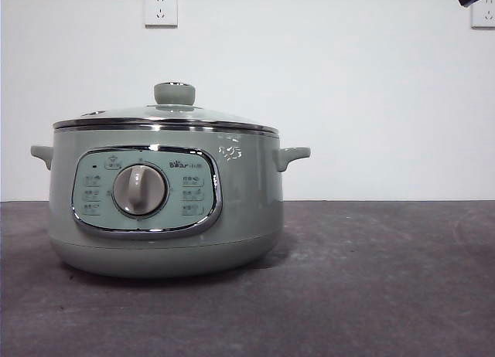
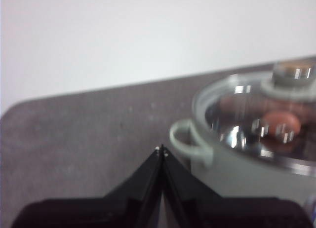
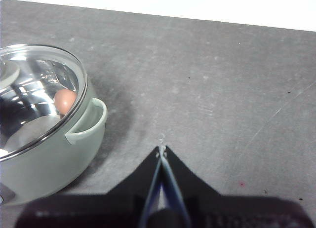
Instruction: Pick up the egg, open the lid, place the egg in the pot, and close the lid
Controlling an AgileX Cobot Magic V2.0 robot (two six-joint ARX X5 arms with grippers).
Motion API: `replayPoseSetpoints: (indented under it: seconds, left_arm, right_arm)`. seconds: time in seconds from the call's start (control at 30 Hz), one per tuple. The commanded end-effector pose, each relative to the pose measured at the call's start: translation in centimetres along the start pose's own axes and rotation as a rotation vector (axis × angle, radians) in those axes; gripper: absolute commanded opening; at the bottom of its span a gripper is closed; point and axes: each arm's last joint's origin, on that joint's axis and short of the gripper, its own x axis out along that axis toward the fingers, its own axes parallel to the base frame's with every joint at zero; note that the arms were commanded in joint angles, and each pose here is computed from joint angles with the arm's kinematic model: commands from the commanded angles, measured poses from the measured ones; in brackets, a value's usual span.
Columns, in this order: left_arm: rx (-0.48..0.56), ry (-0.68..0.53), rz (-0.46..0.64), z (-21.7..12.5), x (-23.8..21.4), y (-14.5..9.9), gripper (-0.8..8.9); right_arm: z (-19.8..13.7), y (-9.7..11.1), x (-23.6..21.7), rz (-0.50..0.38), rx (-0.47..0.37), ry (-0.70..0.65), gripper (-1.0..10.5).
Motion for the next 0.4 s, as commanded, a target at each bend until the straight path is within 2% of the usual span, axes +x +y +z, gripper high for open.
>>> replayPoseSetpoints:
  seconds: [0.03, 0.4]
  left_arm:
    - [0.009, 0.014, 0.010, -2.0, 0.2, 0.0, -0.03]
    - [-0.009, 0.070, 0.024, -6.5, 0.6, -0.1, -0.03]
  right_arm:
    - [-0.1, 0.0, 0.1, -0.001, 0.013, -0.002, 0.0]
    - [-0.1, 0.0, 0.1, -0.001, 0.013, -0.002, 0.0]
